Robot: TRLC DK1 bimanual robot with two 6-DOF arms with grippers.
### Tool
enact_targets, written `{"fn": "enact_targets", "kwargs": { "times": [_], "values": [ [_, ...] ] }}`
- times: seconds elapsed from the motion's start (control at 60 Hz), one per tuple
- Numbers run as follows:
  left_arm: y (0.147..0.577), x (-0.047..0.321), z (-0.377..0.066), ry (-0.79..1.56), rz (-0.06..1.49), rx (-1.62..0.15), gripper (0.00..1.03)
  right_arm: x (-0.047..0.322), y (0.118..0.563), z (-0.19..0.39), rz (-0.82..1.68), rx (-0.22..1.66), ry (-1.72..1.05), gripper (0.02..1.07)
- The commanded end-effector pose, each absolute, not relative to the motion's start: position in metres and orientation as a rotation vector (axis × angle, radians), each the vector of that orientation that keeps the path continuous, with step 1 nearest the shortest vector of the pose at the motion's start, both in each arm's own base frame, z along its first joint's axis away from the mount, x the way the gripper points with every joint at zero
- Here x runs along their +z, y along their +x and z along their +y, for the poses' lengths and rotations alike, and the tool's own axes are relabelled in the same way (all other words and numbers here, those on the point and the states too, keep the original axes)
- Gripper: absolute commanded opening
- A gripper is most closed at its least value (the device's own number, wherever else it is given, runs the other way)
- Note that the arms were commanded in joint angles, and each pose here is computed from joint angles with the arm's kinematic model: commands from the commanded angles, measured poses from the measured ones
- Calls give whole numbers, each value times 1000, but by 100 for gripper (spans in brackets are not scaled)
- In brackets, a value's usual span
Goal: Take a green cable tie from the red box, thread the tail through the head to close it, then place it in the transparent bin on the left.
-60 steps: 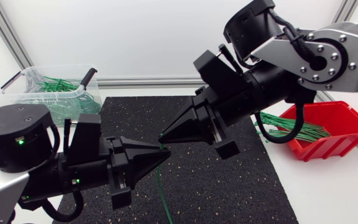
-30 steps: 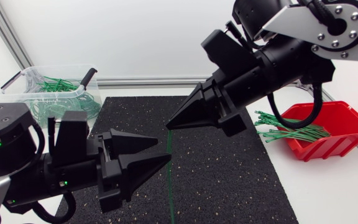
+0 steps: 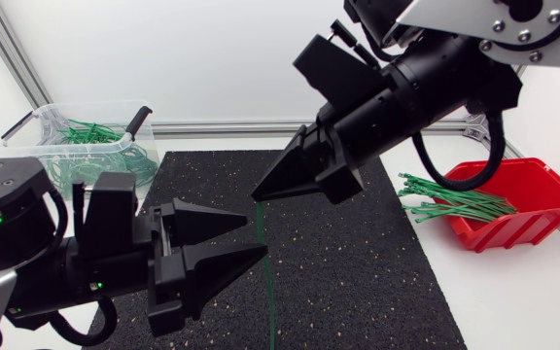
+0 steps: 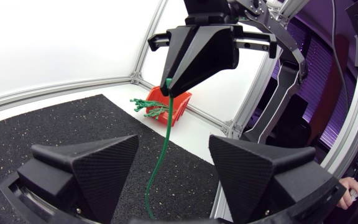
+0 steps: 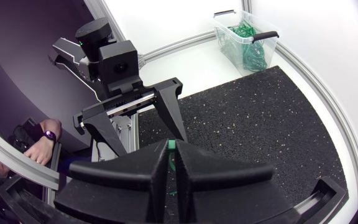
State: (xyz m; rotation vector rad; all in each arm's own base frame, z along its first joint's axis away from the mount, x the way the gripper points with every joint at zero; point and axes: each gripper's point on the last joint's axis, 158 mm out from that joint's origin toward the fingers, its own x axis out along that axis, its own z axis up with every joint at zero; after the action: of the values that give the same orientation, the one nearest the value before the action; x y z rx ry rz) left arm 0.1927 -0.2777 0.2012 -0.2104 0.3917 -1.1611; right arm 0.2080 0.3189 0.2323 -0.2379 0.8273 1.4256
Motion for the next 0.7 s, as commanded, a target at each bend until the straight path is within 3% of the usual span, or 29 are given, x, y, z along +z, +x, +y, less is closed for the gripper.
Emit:
{"fn": "enact_targets", "kwargs": {
  "times": [0.0,0.067,0.167,0.367,0.433,0.683],
  "values": [
    [196,196,-275,-217,403,-1173,65,227,206,324,877,1420,-233,8],
    [198,198,-273,-227,405,-1184,63,228,201,326,889,1426,-236,8],
    [204,196,-271,-236,405,-1187,53,230,199,327,897,1423,-235,8],
    [210,198,-275,-247,396,-1205,21,232,200,327,903,1415,-233,8],
    [210,201,-276,-248,389,-1209,6,233,202,326,903,1411,-232,8],
    [202,208,-280,-277,405,-1256,4,224,210,328,925,1405,-232,8]
  ]
}}
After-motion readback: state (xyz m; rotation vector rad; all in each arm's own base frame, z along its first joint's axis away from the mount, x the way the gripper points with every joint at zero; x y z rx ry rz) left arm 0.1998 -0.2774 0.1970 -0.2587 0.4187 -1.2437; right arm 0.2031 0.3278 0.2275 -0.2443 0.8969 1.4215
